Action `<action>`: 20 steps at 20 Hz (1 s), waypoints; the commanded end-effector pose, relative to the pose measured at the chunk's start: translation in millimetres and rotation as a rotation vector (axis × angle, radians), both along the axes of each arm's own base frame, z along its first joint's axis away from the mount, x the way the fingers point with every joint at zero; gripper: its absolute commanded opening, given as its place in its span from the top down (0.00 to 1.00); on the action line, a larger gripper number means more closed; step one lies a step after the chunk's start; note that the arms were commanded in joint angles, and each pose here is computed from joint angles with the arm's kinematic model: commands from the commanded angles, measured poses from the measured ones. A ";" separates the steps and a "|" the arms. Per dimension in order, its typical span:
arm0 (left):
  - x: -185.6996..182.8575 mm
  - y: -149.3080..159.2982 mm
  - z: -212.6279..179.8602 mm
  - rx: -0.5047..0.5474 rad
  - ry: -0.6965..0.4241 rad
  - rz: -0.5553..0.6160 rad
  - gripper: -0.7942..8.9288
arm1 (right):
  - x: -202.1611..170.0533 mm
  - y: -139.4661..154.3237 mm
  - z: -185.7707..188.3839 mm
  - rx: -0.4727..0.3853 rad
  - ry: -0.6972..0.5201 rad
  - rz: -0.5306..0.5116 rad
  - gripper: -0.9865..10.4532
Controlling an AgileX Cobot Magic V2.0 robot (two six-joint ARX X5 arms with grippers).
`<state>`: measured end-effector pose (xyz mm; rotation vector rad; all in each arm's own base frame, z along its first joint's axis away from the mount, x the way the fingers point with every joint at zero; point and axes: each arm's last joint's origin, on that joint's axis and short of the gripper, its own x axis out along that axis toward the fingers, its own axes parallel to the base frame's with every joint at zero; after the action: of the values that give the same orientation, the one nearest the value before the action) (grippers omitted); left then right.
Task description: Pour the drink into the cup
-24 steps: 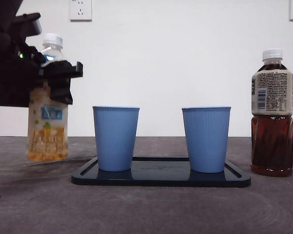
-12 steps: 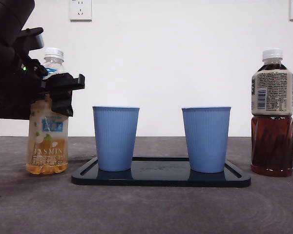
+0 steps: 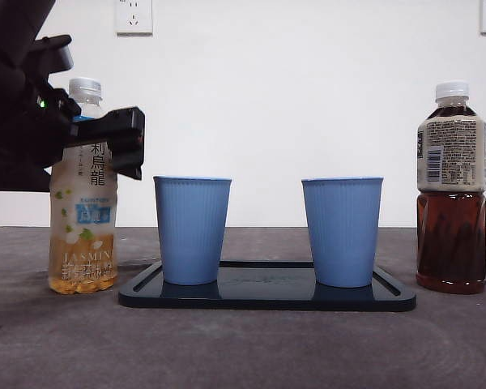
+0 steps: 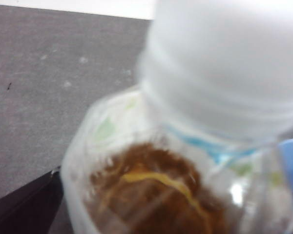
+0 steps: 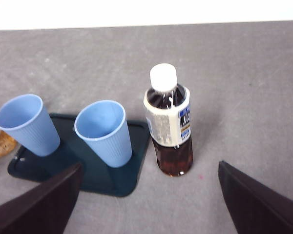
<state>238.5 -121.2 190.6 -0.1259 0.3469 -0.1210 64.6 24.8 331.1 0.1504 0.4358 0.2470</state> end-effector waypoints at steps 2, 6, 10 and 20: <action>-6.8 -0.3 13.9 -0.004 -0.012 -0.013 0.30 | -0.6 0.1 6.5 0.010 -0.036 0.008 0.53; -27.2 9.1 35.1 -0.001 -0.005 -0.021 0.30 | -0.6 0.1 6.6 0.010 -0.036 0.008 0.53; -64.4 22.2 63.7 -0.033 0.005 -0.116 0.31 | -1.1 1.5 6.4 0.027 -0.028 0.055 0.53; -167.9 74.8 183.5 -0.134 -0.032 -0.418 0.31 | -6.8 10.5 6.1 0.153 0.038 0.395 0.53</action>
<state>71.0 -46.0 370.0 -0.1929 0.3405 -0.5462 59.0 35.4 332.2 0.2251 0.5038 0.6525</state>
